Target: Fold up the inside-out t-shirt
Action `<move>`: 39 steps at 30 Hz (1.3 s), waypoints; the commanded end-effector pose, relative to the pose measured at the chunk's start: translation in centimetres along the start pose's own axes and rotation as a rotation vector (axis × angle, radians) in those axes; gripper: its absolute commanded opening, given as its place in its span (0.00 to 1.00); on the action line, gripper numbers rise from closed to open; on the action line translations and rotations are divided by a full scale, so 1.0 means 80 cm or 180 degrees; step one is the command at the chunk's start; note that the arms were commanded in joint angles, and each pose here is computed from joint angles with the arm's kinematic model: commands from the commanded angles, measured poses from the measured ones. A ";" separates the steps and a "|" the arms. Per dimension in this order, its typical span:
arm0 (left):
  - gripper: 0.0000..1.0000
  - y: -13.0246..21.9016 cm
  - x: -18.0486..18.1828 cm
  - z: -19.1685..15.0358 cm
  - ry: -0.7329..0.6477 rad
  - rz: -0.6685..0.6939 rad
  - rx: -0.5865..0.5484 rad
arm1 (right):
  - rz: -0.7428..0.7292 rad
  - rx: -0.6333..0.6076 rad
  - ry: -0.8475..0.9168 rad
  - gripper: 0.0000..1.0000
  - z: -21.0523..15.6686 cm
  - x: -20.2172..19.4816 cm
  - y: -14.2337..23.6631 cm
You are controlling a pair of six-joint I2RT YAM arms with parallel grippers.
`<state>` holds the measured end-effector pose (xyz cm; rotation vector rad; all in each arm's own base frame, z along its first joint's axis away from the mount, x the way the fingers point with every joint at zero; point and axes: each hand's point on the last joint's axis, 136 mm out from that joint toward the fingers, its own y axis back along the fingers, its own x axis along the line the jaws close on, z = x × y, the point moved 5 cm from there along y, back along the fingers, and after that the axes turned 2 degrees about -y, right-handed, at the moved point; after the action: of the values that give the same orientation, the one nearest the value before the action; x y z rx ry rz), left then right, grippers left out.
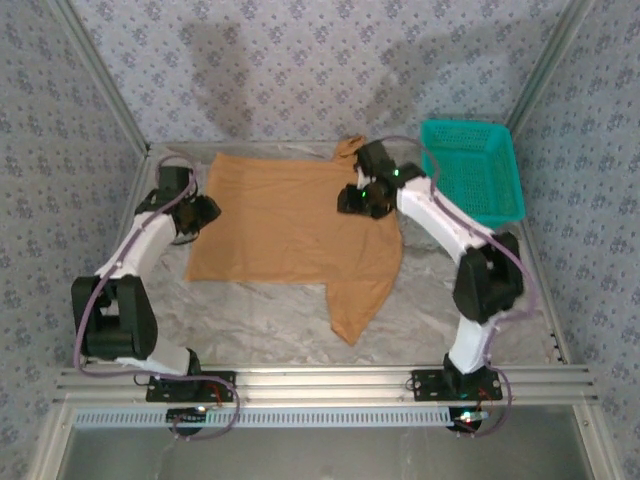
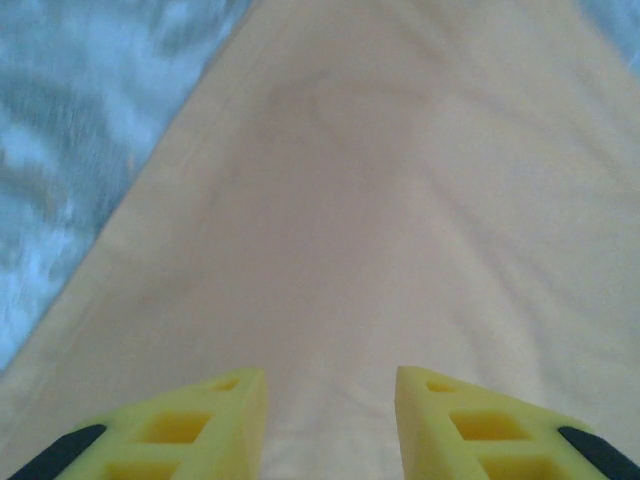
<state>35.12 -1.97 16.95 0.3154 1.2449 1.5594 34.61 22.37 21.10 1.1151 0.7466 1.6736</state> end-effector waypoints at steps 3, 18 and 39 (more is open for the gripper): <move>0.38 -0.015 0.065 -0.056 0.0357 0.0195 0.0457 | -0.0542 0.0400 -0.0117 0.47 -0.132 -0.049 -0.008; 0.41 -0.006 0.136 -0.081 0.0805 0.0484 0.0345 | -0.0097 0.0692 -0.0389 0.50 -0.301 -0.025 -0.009; 0.01 -0.036 0.159 -0.080 0.0843 0.0728 0.0435 | -0.0848 0.0838 -0.0007 0.00 -0.313 -0.048 -0.002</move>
<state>27.52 4.36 6.72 0.3299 1.5749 1.7271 12.16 21.95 7.88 1.2153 1.0664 1.4222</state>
